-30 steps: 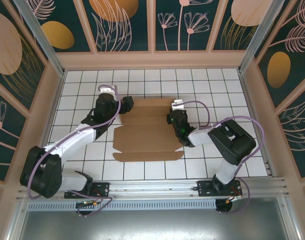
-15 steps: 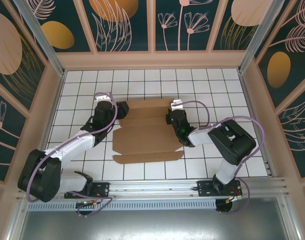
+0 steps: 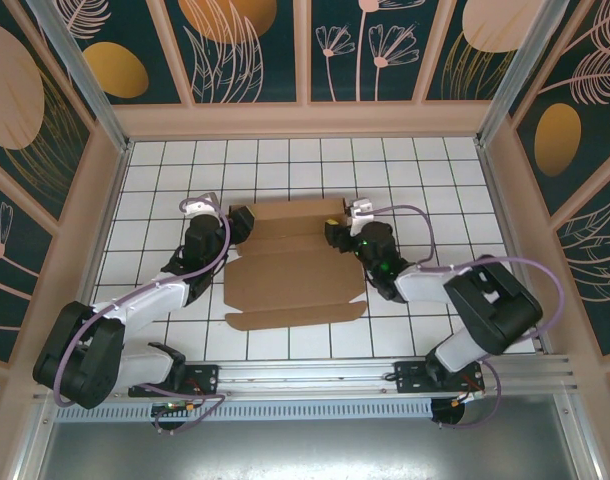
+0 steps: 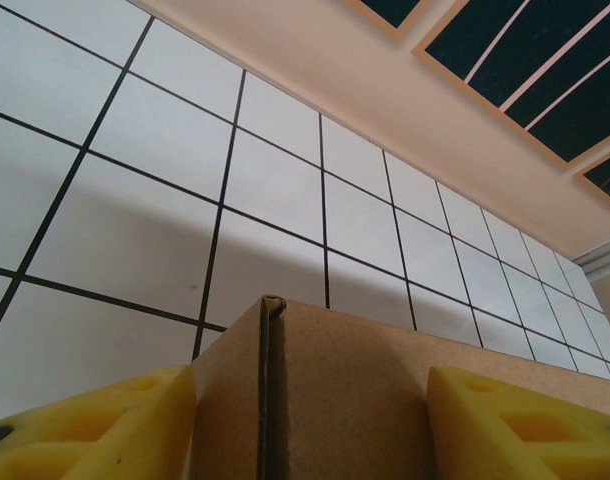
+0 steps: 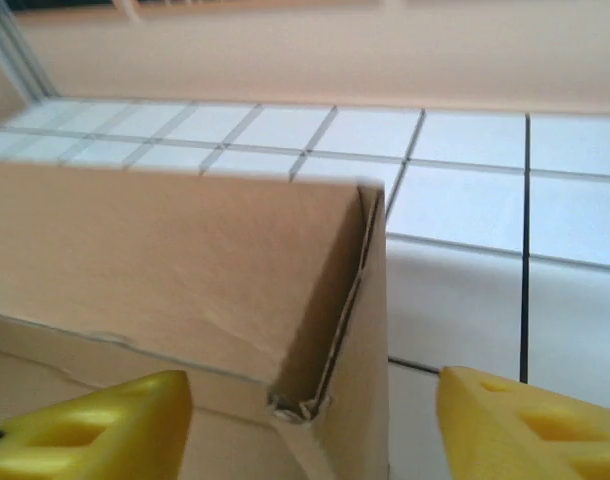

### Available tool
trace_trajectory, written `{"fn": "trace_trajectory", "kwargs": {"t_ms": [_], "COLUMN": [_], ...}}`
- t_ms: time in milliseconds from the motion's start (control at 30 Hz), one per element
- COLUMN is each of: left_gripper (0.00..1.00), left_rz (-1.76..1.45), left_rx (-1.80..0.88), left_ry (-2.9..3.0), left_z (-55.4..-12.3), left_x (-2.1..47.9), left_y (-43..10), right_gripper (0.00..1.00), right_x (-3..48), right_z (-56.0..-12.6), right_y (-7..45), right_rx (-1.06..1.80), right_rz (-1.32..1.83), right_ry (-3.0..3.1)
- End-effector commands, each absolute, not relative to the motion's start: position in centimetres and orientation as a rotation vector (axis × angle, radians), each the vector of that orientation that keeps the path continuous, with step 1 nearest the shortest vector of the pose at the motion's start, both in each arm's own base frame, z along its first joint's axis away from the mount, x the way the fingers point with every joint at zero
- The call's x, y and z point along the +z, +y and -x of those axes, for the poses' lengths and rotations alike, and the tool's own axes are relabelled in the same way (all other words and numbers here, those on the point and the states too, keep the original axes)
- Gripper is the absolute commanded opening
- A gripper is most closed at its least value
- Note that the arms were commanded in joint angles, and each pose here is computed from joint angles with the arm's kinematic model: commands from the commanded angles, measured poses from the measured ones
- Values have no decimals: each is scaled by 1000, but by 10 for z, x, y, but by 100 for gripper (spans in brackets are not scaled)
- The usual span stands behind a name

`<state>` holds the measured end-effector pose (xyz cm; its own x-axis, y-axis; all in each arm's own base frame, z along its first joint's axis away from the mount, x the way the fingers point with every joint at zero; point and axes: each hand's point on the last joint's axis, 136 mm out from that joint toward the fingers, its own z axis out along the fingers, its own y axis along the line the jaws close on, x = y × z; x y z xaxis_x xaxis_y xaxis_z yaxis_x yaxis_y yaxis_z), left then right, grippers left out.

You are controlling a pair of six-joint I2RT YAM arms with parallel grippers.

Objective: Fold the paper box

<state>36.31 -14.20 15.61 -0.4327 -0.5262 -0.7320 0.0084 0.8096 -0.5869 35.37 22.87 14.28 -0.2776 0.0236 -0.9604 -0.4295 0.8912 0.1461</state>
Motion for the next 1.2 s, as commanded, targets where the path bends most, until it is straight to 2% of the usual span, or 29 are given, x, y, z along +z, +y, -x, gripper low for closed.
{"fn": "trace_trajectory", "kwargs": {"t_ms": [0, 100, 233, 433, 633, 767, 833, 1067, 1167], "left_gripper": [61, 61, 61, 59, 49, 48, 52, 83, 90], "left_rz": [410, 406, 400, 417, 438, 439, 438, 416, 424], "left_rx": [-533, -538, -539, -552, -582, -582, -577, -509, -454], "left_ry": [2022, 2024, 2032, 2050, 2075, 2082, 2077, 2058, 2049], "left_z": [-357, -357, -357, -356, -352, -350, -353, -361, -361], "left_x": [128, 128, 126, 118, 106, 105, 110, 145, 158], "left_y": [-128, -130, -131, -132, -134, -134, -134, -130, -121], "right_gripper": [70, 70, 67, 61, 52, 46, 45, 54, 54], "right_x": [187, 214, 224, 190, 146, 136, 148, 215, 234], "right_z": [-332, -322, -347, -366, -373, -374, -374, -380, -387], "right_y": [239, 225, 218, 226, 215, 216, 217, 214, 215], "right_rx": [701, 890, 966, 880, 780, 771, 781, 716, 665], "right_rz": [386, 354, 236, 257, 202, 202, 207, 232, 271], "right_ry": [1650, 1562, 1634, 1800, 1922, 1963, 1947, 1887, 1914]}}
